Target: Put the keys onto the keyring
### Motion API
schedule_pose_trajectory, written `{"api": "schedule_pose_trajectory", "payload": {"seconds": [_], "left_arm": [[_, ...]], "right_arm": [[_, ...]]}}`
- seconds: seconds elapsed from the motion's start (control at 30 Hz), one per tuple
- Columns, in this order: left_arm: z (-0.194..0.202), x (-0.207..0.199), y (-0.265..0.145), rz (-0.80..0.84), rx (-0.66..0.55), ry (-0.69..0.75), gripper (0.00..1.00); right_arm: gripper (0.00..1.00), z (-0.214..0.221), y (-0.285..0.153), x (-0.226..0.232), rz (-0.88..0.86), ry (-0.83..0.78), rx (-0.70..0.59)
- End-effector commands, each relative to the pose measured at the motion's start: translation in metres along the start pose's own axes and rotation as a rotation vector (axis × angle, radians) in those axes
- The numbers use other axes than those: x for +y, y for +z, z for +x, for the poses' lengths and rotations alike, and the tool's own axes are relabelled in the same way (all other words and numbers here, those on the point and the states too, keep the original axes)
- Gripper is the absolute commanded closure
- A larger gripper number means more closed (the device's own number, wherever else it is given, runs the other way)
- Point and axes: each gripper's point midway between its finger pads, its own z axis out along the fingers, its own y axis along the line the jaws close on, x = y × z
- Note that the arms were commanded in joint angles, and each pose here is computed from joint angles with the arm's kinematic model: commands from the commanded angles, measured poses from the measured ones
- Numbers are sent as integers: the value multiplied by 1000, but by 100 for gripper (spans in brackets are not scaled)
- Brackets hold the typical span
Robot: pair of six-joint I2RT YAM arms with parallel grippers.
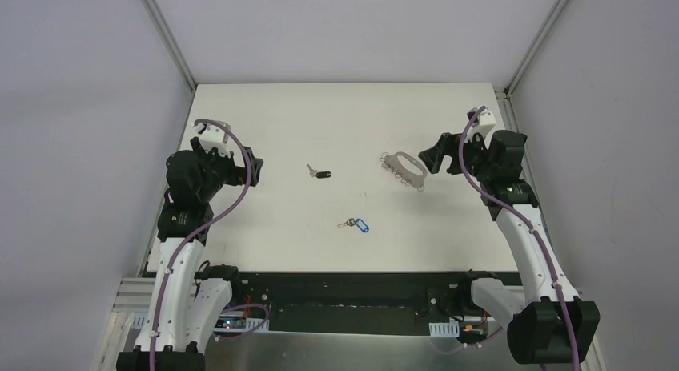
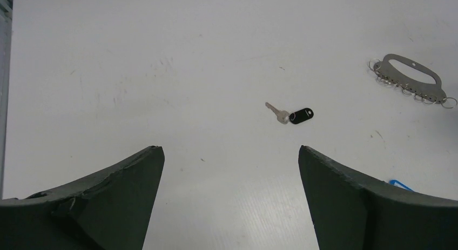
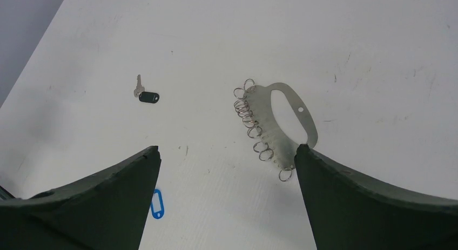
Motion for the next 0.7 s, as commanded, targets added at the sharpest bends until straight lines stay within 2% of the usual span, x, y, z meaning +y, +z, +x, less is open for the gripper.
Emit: {"api": "schedule_pose_trajectory", "payload": {"seconds": [0.0,0.2,0.37,0.57,0.67], "left_arm": [[1,1,-1,-5,-6,-23,0],[12,-4,1,25,17,-30,0],[17,-9,-2,64,79,24,0],[28,-11,9,79,203,36,0],[32,-15,14,89,247,36,0]], "right_arm": [[2,-8,-3,6,-22,-27,-27],[2,-6,1,1,-8,-27,-15],[2,-4,12,-8,41,-31,11],[2,5,59,-45,262,-101,189],[2,28,95,-52,269,-158,334]]}}
